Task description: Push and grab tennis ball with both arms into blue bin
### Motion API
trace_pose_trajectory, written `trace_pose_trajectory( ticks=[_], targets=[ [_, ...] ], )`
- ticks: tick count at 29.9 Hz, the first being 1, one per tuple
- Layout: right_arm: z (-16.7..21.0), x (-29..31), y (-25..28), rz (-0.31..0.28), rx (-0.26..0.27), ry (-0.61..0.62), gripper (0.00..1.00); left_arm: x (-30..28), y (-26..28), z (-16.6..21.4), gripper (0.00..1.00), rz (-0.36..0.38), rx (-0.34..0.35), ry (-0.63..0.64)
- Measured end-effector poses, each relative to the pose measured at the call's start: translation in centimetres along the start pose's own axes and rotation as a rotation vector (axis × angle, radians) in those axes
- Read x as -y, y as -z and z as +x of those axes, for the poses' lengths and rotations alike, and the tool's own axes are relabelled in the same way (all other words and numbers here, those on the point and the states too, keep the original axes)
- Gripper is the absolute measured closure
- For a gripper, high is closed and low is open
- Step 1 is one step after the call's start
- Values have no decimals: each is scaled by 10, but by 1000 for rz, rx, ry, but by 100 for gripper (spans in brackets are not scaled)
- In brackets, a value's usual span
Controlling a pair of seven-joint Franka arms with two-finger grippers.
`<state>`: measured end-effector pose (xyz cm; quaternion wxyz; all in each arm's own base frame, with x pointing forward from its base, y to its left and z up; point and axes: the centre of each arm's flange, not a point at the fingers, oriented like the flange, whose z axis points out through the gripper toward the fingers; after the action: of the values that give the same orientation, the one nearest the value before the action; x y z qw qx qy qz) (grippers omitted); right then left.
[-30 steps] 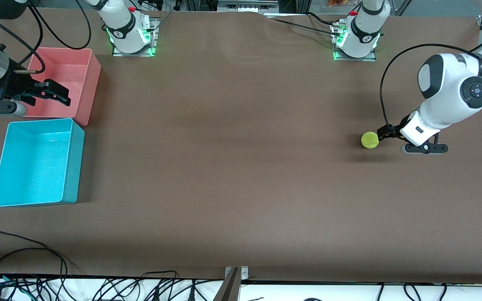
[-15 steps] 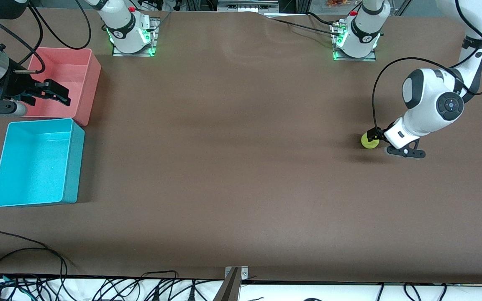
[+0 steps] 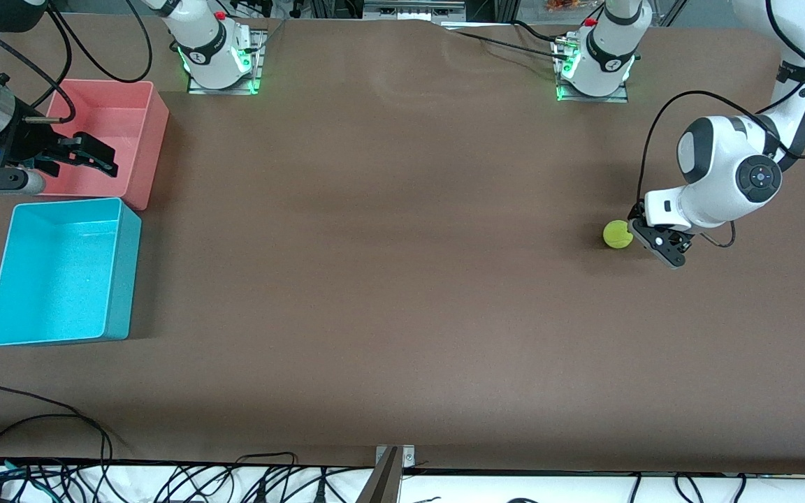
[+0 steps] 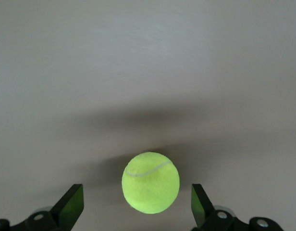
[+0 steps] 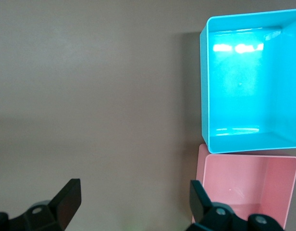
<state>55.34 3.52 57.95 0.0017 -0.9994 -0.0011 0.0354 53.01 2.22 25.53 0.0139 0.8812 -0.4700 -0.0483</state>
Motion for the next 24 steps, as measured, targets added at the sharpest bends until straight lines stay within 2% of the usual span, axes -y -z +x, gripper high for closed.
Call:
trace_pose_trajectory(
  ticks=[5, 8, 10, 14, 24],
  targets=[
    [0, 0, 0, 0, 0, 0, 0, 4, 3, 1, 85, 51, 24, -194],
    [0, 0, 0, 0, 0, 0, 0, 5, 4, 1, 89, 71, 46, -293],
    [0, 0, 0, 0, 0, 0, 0, 6, 3, -1, 98, 76, 63, -353],
    [0, 0, 0, 0, 0, 0, 0, 10, 0, -8, 99, 77, 72, -404],
    [0, 0, 0, 0, 0, 0, 0, 16, -31, -20, 99, 82, 54, -428]
  ],
)
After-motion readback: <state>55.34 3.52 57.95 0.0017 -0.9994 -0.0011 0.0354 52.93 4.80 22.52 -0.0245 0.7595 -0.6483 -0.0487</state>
